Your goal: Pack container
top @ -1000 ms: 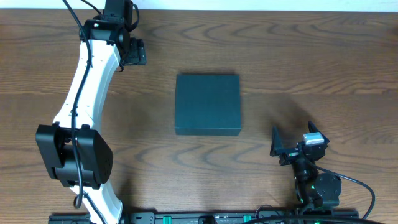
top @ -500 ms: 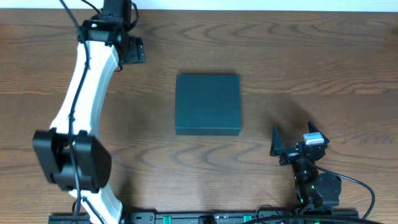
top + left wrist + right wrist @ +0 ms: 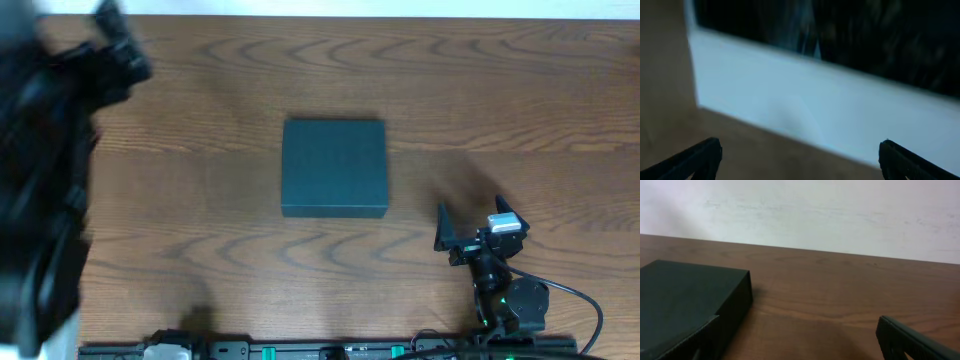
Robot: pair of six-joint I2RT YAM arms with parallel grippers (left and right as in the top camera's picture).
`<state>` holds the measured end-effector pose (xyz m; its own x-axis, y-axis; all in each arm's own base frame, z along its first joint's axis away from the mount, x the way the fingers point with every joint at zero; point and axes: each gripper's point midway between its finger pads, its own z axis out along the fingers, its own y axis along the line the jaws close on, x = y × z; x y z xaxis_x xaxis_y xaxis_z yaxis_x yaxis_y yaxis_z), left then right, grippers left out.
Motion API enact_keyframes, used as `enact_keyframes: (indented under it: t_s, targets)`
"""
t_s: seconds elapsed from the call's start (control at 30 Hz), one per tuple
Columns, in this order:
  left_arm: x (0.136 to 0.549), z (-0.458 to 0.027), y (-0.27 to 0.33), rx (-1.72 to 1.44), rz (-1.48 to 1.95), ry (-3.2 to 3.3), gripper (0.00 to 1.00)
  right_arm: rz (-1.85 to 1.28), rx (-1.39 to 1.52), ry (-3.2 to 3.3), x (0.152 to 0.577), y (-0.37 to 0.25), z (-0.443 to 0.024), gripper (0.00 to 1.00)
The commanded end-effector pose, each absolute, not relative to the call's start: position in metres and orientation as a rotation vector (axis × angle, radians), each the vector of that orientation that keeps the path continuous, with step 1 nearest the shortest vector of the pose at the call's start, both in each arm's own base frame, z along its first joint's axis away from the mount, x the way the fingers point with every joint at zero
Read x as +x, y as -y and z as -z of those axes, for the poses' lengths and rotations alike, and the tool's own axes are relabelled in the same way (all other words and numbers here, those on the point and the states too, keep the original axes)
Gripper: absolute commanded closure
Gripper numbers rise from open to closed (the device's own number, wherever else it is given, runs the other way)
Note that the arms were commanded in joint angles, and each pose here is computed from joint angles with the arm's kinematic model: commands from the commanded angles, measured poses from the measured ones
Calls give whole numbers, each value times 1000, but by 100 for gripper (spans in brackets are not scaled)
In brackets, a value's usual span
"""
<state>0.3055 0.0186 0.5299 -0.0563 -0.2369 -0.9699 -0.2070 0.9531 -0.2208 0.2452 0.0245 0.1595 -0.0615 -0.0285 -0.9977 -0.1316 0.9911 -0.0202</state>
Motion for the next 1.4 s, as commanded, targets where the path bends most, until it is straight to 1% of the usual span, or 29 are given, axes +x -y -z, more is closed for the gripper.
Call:
enact_keyframes:
  t_s: [0.0, 0.17, 0.3, 0.4, 0.73, 0.9, 1.13, 1.37]
  targets:
    - [283, -536, -33, -398, 10, -1584, 2, -88, -120, -1631, 245, -24, -159, 1]
    - [251, -528, -53, -446, -23, -1495, 1, -88, -121, -1631, 245, -24, -159, 1]
    - [243, -502, -58, -443, -15, -1423, 2, -88, -120, -1632, 245, -24, -159, 1]
    - [242, -469, -60, -450, -8, -1387, 1, -88, -120, -1631, 245, -24, -159, 1]
    - [236, -334, -61, -595, 138, -1370, 2, -88, -121, -1631, 245, -24, -159, 1]
    - [232, -292, -60, -632, 181, -1360, 2, -88, -121, -1632, 245, -24, -159, 1]
    - [228, -262, -57, -627, 203, -1367, 1, -88, -120, -1632, 245, -24, -159, 1]
    - [228, -246, -52, -616, 217, -1379, 1, -88, -120, -1631, 245, -24, -159, 1]
